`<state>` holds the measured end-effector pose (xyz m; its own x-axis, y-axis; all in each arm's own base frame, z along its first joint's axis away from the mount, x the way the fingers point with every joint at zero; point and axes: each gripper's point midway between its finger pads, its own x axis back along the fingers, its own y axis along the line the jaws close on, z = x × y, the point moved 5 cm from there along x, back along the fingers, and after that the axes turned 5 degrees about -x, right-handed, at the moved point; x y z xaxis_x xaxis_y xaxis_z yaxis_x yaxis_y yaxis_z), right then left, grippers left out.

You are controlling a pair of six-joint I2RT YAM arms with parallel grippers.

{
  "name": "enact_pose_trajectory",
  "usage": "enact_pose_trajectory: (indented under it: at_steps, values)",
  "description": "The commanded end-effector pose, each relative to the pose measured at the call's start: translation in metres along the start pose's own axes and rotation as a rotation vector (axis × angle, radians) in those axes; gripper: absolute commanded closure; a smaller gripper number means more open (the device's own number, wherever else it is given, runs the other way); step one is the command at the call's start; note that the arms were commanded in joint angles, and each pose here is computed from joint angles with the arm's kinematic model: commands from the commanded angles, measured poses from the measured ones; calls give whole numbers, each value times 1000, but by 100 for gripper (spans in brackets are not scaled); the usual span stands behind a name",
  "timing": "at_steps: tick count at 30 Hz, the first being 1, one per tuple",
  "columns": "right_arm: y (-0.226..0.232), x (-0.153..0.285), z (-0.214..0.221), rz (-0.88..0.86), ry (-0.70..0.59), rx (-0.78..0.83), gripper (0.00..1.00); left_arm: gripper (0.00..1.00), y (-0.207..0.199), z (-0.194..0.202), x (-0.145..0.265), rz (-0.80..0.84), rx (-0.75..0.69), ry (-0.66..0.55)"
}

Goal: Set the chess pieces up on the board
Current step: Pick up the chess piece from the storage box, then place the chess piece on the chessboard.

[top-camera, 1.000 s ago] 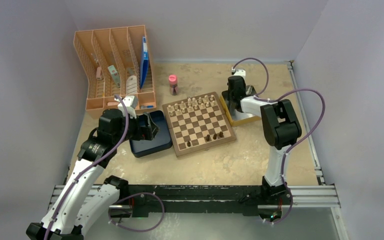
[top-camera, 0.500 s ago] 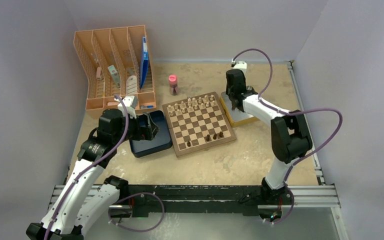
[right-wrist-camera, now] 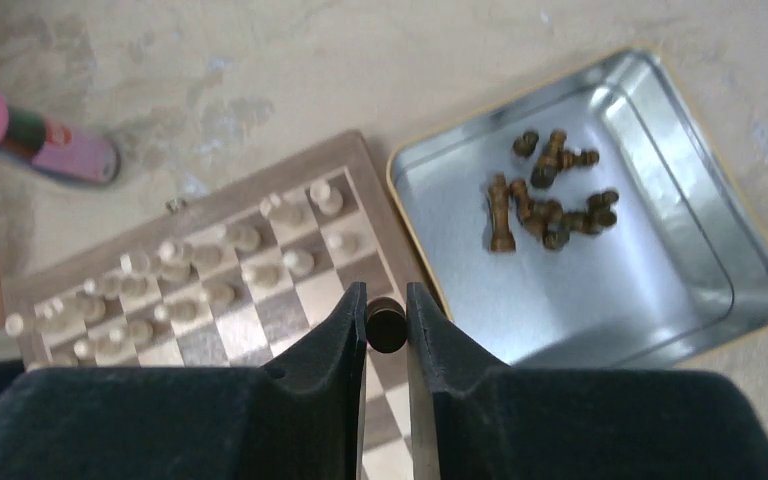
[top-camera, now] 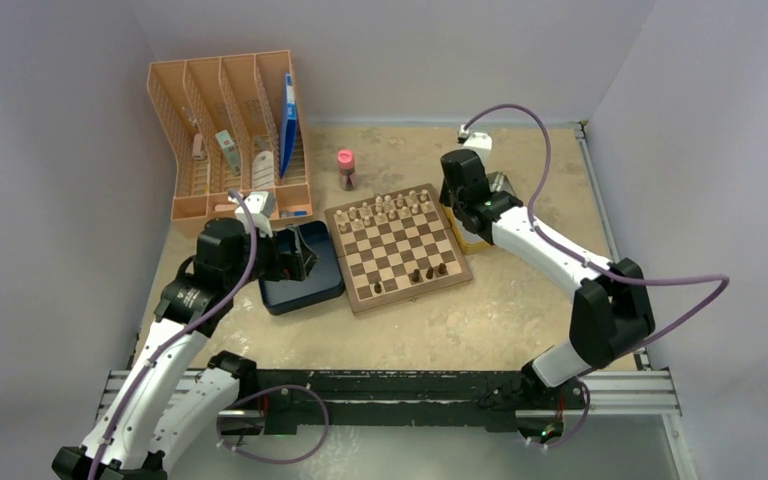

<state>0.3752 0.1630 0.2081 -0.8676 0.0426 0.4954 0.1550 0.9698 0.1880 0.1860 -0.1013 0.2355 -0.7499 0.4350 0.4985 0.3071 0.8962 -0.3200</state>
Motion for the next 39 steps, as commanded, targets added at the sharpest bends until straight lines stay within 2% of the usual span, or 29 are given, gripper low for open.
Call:
enact_pose_trajectory:
  at_steps: [1,9,14,27,39]
  values:
    - [-9,25,21,28,64,-52,84,7,-3,-10,3,17,-4,-54]
    - [-20,66,72,28,171,-126,84,7,-4,-10,3,27,-7,-55]
    - [-28,75,111,81,226,-144,84,7,-5,-11,5,29,-8,-65]
    - [-45,64,128,203,172,-175,83,7,-5,-11,7,32,-8,-70]
    - [-50,52,150,247,202,-158,81,7,-6,-11,7,35,-10,-73]
